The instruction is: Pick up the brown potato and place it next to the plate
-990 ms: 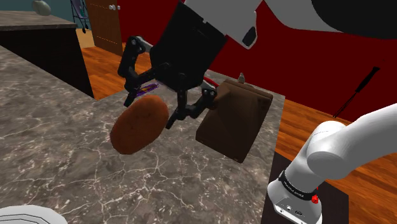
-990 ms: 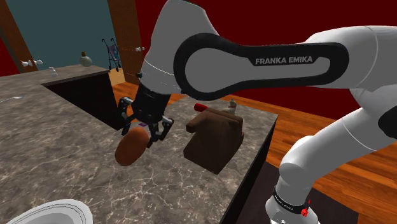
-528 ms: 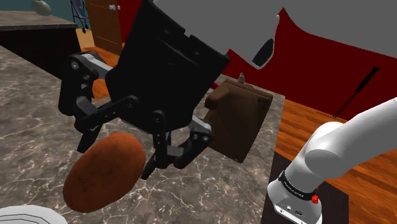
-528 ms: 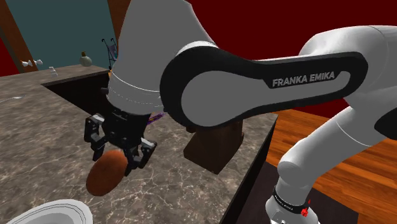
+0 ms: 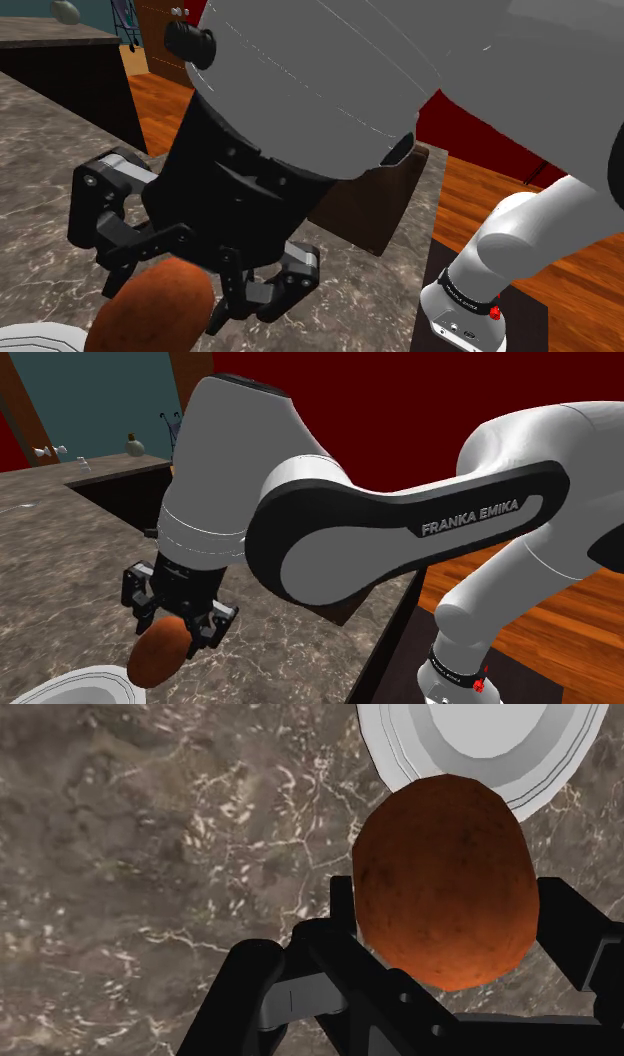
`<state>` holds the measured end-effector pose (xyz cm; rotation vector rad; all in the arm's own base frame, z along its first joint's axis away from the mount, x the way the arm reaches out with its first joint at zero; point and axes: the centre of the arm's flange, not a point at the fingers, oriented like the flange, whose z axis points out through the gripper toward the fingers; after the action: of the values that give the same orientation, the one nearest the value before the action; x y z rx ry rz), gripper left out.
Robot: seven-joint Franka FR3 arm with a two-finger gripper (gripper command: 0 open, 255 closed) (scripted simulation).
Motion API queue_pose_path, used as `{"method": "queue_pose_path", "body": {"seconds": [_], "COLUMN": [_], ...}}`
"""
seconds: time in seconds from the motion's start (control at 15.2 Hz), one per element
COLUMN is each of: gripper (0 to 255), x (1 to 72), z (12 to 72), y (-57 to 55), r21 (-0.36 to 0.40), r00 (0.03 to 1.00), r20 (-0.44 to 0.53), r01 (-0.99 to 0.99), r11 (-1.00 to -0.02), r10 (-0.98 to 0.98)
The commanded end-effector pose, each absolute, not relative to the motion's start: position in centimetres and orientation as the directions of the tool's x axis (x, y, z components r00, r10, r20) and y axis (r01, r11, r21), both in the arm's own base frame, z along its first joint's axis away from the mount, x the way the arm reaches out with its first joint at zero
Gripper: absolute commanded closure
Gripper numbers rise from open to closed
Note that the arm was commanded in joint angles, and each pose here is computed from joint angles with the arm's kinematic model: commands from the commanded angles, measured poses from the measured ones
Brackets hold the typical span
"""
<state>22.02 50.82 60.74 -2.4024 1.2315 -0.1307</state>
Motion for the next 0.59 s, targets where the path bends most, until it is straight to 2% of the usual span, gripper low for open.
{"method": "queue_pose_path", "body": {"seconds": [0.0, 0.53], "gripper": [255, 255], "x": [22.1, 22.1], "z": [59.7, 55.4], "y": [50.8, 50.8], "r21": [-0.42, -0.42], "r00": [0.6, 0.6], "r20": [-0.112, -0.112], "r01": [-0.751, -0.751], "r11": [-0.51, -0.51], "r10": [-0.792, -0.792]}}
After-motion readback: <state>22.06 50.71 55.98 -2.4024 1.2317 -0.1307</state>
